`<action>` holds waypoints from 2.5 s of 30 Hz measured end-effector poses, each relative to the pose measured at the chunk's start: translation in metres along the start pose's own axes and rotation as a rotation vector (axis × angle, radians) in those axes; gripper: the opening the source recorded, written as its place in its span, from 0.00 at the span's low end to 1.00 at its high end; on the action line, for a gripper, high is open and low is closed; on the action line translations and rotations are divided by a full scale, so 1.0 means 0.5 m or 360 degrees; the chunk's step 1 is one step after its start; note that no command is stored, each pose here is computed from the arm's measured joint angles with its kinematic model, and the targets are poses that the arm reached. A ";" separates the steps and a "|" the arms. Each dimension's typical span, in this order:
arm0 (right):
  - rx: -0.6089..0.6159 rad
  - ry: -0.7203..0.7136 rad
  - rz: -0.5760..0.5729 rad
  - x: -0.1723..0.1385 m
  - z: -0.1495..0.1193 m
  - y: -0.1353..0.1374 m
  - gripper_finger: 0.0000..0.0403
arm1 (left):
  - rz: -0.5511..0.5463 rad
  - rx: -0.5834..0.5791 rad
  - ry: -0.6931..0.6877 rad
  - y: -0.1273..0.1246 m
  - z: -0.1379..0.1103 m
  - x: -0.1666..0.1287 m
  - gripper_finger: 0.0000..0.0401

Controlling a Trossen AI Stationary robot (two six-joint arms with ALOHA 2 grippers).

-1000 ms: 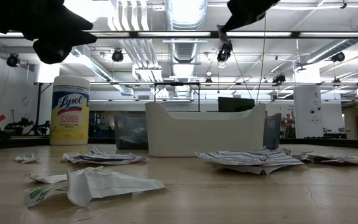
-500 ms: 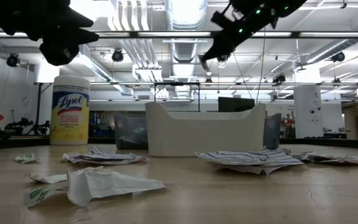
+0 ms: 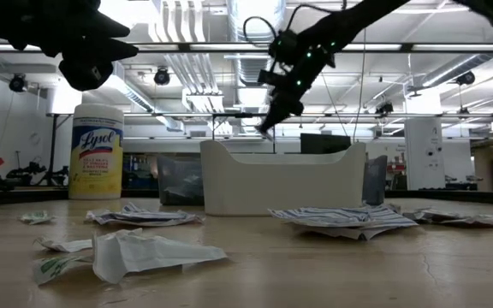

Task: Pick & Place First Aid Supplies
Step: Put the ointment pack into the top black bin

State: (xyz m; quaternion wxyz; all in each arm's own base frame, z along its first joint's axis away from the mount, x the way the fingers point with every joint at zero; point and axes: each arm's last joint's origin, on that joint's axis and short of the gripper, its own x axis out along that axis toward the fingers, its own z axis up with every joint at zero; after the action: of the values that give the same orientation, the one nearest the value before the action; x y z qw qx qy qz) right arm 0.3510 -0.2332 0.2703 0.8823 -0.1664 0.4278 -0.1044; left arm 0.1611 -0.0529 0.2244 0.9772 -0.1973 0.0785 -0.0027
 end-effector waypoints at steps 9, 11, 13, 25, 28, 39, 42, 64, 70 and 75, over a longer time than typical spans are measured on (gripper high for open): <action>0.0010 0.0228 0.0310 0.092 -0.023 -0.043 0.02 | 0.0043 -0.0004 -0.0008 0.008 -0.002 0.002 0.29; 0.0007 0.0278 0.0355 0.107 -0.023 -0.051 0.02 | 0.0057 -0.0017 -0.0006 0.012 -0.003 0.002 0.29; 0.0002 0.0332 0.0404 0.123 -0.024 -0.057 0.02 | 0.0065 -0.0019 -0.0008 0.014 -0.003 0.003 0.29; 0.0022 0.0507 0.0544 0.184 -0.030 -0.068 0.02 | 0.0081 -0.0024 -0.0012 0.017 -0.002 0.003 0.29; 0.0018 0.0519 0.0557 0.188 -0.034 -0.064 0.02 | 0.0085 -0.0025 -0.0014 0.018 -0.002 0.004 0.29; 0.0023 0.0560 0.0584 0.198 -0.046 -0.056 0.02 | 0.0085 -0.0025 -0.0015 0.018 -0.002 0.004 0.29; 0.0023 0.0561 0.0584 0.199 -0.046 -0.056 0.02 | 0.0085 -0.0025 -0.0015 0.018 -0.002 0.004 0.29; 0.0012 0.0636 0.0588 0.177 -0.040 -0.054 0.21 | 0.0084 -0.0032 -0.0015 0.018 -0.002 0.004 0.29; 0.0105 0.0624 0.0586 0.049 0.027 -0.048 0.24 | 0.0098 -0.0021 0.0015 0.020 -0.006 0.004 0.29; 0.0157 0.0576 0.0560 -0.077 0.078 -0.022 0.21 | 0.0114 -0.0010 0.0046 0.022 -0.009 0.003 0.29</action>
State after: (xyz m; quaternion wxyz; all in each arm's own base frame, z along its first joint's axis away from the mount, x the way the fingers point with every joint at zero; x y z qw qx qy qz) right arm 0.3578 -0.2226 0.3248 0.8029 -0.0249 0.5955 0.0018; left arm 0.1618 -0.0447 0.2156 0.9748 -0.1972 0.0997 0.0296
